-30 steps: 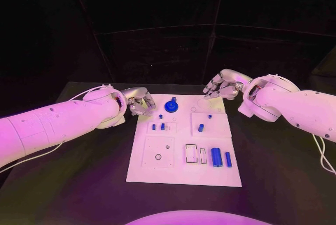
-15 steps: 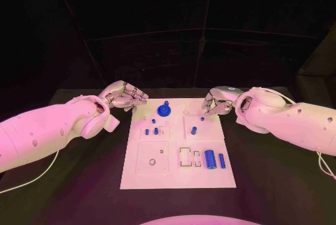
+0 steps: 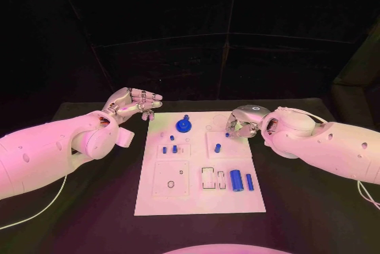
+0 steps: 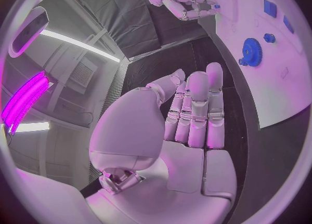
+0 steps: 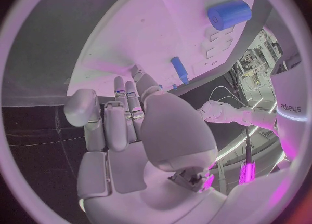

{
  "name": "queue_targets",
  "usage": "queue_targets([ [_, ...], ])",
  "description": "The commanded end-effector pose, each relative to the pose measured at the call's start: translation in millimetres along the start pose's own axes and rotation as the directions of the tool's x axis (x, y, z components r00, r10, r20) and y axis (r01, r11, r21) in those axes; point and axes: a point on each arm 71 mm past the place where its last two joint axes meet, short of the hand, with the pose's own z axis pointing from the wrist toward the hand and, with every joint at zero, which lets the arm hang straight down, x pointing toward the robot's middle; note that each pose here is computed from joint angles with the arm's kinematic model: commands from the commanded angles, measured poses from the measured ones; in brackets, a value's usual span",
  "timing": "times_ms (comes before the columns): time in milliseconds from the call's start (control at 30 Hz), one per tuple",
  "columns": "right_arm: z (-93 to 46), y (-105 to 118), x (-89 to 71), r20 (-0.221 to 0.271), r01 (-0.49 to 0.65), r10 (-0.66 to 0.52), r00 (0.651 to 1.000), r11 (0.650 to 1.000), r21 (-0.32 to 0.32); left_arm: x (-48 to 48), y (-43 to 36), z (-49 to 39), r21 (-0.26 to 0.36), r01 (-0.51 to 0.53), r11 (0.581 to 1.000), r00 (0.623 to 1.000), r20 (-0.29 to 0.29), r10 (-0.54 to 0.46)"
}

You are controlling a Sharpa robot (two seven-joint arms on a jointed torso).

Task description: Assemble the parts on the task board

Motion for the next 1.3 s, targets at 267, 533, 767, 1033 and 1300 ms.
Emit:
queue_targets([
  [267,2.1,7.3,2.1,-0.009,0.018,-0.018,1.0,0.999,-0.037,-3.5,-2.0,0.2,0.032,0.052,0.998,0.999,0.011,-0.052],
  [533,4.0,9.7,4.8,-0.032,0.016,-0.017,0.999,0.999,-0.047,-4.5,-1.3,0.4,0.027,0.05,0.998,0.999,0.015,-0.051],
  [767,5.8,12.1,7.2,-0.045,0.015,-0.017,0.999,0.999,-0.051,-5.3,-1.2,0.7,0.028,0.047,0.999,0.999,0.022,-0.048],
  [1033,7.6,12.8,8.6,-0.054,0.021,-0.024,0.998,0.999,-0.046,-5.5,-1.2,0.9,0.03,0.044,0.999,0.999,0.028,-0.045],
  [1300,7.8,13.2,5.2,-0.001,0.044,-0.044,0.999,0.998,-0.034,-5.6,-0.9,0.9,0.025,0.045,0.999,0.999,0.027,-0.045],
])
